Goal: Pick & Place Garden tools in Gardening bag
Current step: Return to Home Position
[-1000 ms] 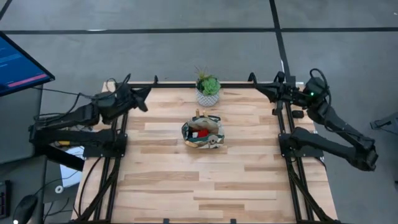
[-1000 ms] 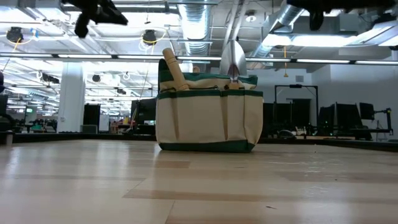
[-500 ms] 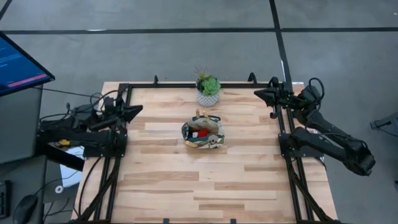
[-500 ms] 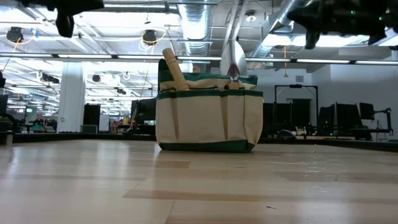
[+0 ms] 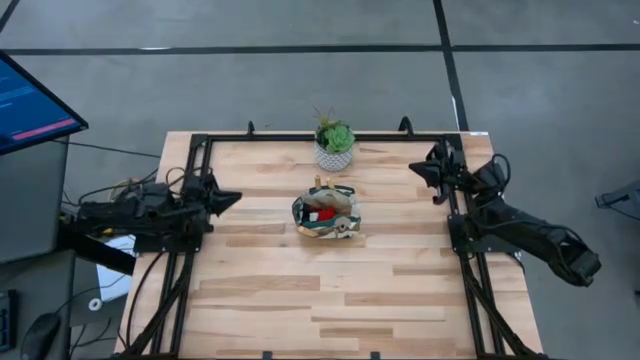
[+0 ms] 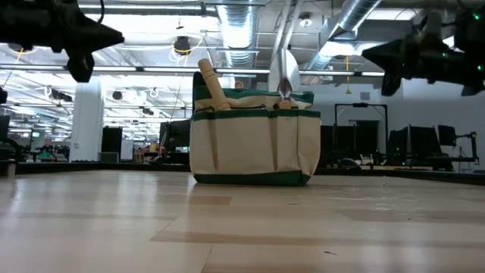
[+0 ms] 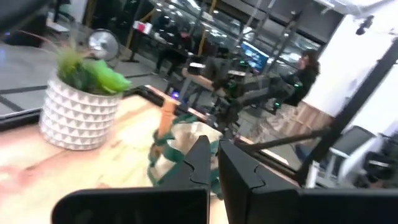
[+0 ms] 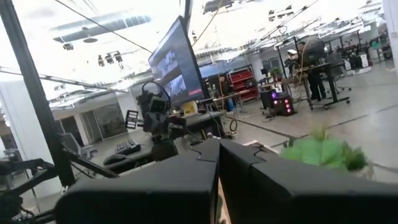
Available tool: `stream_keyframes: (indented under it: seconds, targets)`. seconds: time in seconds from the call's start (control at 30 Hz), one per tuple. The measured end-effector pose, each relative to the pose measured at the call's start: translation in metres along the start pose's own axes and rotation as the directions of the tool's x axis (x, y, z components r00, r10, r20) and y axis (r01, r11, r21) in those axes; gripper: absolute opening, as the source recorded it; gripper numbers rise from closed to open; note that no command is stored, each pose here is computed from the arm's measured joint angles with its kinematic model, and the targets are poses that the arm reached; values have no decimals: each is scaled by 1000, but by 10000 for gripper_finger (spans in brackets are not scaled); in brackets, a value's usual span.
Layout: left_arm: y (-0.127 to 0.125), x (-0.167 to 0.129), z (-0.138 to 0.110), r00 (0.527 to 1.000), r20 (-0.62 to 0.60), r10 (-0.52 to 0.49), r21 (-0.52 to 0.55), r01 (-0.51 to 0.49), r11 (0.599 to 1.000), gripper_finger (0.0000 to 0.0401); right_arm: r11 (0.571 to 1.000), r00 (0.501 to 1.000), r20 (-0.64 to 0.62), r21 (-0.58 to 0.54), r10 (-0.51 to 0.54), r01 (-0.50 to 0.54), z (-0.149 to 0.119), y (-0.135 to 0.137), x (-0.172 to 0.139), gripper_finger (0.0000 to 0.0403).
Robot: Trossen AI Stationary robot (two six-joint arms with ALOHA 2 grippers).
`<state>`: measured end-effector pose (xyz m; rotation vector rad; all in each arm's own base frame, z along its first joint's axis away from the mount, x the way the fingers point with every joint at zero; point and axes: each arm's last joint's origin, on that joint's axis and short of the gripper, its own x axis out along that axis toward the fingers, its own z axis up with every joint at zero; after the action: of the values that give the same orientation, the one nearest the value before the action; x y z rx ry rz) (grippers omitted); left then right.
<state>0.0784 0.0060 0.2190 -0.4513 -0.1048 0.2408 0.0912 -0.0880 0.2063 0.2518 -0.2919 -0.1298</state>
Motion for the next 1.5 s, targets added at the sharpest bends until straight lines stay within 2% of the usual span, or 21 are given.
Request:
stream_keyframes:
  seconds: [0.13, 0.4, 0.6, 1.17, 1.5]
  targets:
    - [4, 4, -13, 999, -34, -15, 6, 15, 1000, 1, 999, 999, -45, 41, 1, 1, -12, -2, -5, 0]
    - [15, 13, -44, 996, -77, -43, 5, 44, 999, 1, 996, 995, -104, 84, -5, 13, -19, -5, -5, 0]
    - [14, 14, -48, 992, -78, -104, 28, 106, 994, 1, 986, 985, -158, 144, -65, 88, -27, -9, -6, 0]
    - [14, 15, -48, 991, -78, -107, 17, 109, 994, 4, 924, 925, -360, 300, -120, 236, -51, -16, -13, 0]
    - [14, 15, -48, 991, -75, -108, 17, 109, 994, 4, 905, 907, -402, 327, -125, 270, -56, -17, -16, 0]
